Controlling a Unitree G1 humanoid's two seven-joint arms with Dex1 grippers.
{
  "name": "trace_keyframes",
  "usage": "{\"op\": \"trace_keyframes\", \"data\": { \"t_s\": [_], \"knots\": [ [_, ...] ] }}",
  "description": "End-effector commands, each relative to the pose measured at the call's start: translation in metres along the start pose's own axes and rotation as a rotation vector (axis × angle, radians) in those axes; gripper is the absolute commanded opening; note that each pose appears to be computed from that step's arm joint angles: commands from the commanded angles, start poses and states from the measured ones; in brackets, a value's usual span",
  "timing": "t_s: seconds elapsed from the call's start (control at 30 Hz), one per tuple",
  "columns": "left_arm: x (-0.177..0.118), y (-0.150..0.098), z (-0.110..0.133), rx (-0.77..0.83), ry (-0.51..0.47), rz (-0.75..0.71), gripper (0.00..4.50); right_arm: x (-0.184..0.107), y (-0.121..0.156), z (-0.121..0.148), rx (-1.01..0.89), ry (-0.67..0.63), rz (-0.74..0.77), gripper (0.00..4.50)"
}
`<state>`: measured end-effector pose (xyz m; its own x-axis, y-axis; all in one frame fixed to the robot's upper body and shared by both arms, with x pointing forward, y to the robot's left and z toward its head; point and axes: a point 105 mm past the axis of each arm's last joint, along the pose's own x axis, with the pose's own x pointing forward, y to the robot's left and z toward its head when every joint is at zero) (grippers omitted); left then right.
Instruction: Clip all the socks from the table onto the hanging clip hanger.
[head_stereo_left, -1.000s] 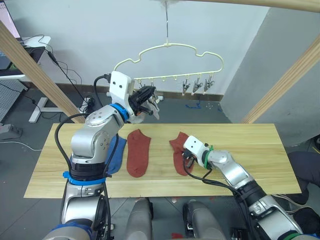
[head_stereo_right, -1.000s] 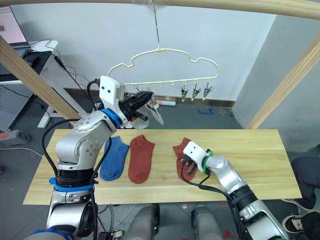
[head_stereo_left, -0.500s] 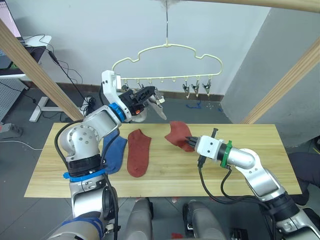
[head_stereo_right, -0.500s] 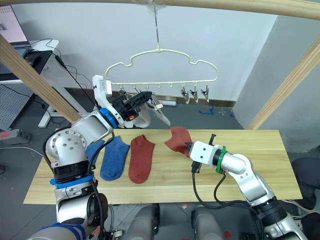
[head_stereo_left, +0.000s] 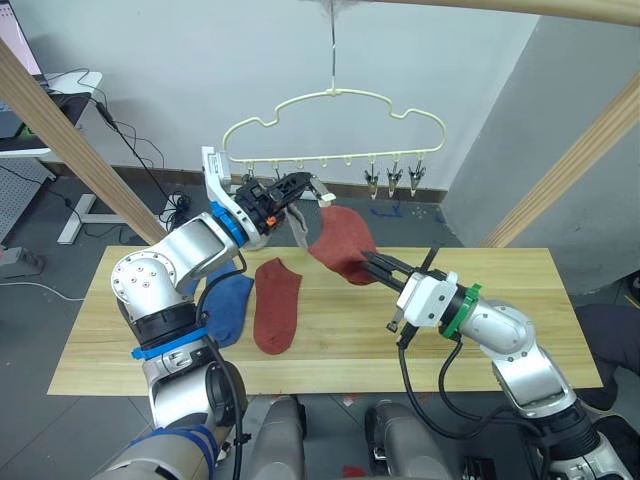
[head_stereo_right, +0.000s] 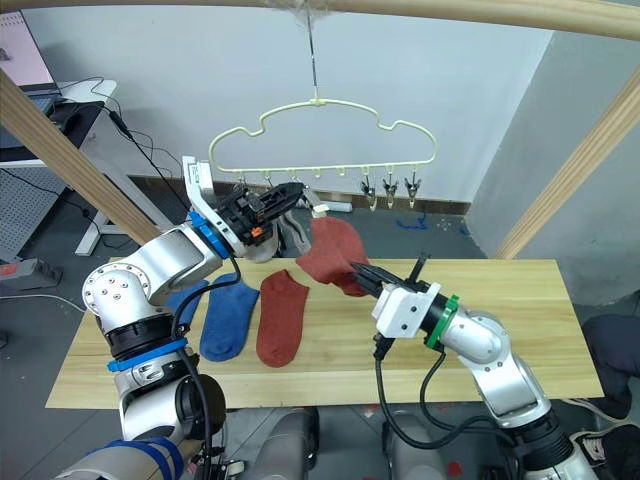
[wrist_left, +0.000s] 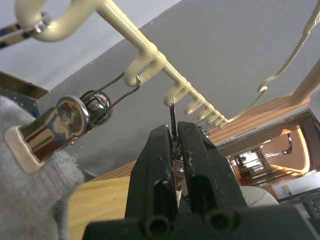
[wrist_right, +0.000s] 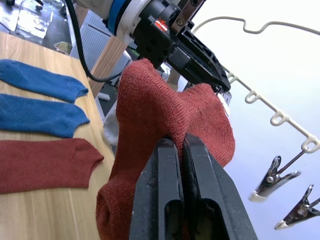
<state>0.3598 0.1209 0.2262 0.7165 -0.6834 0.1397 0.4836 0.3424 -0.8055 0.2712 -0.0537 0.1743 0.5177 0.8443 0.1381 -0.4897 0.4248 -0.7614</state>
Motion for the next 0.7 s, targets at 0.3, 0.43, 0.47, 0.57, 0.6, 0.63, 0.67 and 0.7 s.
{"op": "trace_keyframes", "data": {
  "t_s": [0.3, 0.43, 0.47, 0.57, 0.6, 0.63, 0.67, 0.7],
  "knots": [
    [-0.004, -0.005, -0.001, 0.028, 0.000, -0.008, 0.00, 0.006, -0.004, 0.006, 0.017, -0.032, -0.030, 0.03],
    [-0.003, -0.006, -0.001, 0.026, -0.002, -0.012, 0.00, 0.010, -0.005, 0.004, 0.022, -0.031, -0.033, 0.03],
    [-0.003, -0.007, -0.002, 0.027, -0.001, -0.013, 0.00, 0.012, -0.005, 0.004, 0.023, -0.032, -0.034, 0.03],
    [-0.002, -0.008, -0.002, 0.030, -0.002, -0.014, 0.00, 0.016, -0.005, 0.003, 0.025, -0.037, -0.033, 0.03],
    [-0.002, -0.008, -0.002, 0.030, -0.002, -0.014, 0.00, 0.018, -0.005, 0.002, 0.026, -0.036, -0.034, 0.03],
    [-0.002, -0.009, -0.002, 0.031, -0.002, -0.015, 0.00, 0.020, -0.005, 0.001, 0.028, -0.034, -0.035, 0.03],
    [-0.001, -0.010, -0.002, 0.032, -0.002, -0.018, 0.00, 0.021, -0.006, 0.000, 0.031, -0.033, -0.037, 0.03],
    [-0.001, -0.011, -0.002, 0.034, -0.002, -0.021, 0.00, 0.023, -0.007, 0.000, 0.032, -0.034, -0.040, 0.03]
  ]
}}
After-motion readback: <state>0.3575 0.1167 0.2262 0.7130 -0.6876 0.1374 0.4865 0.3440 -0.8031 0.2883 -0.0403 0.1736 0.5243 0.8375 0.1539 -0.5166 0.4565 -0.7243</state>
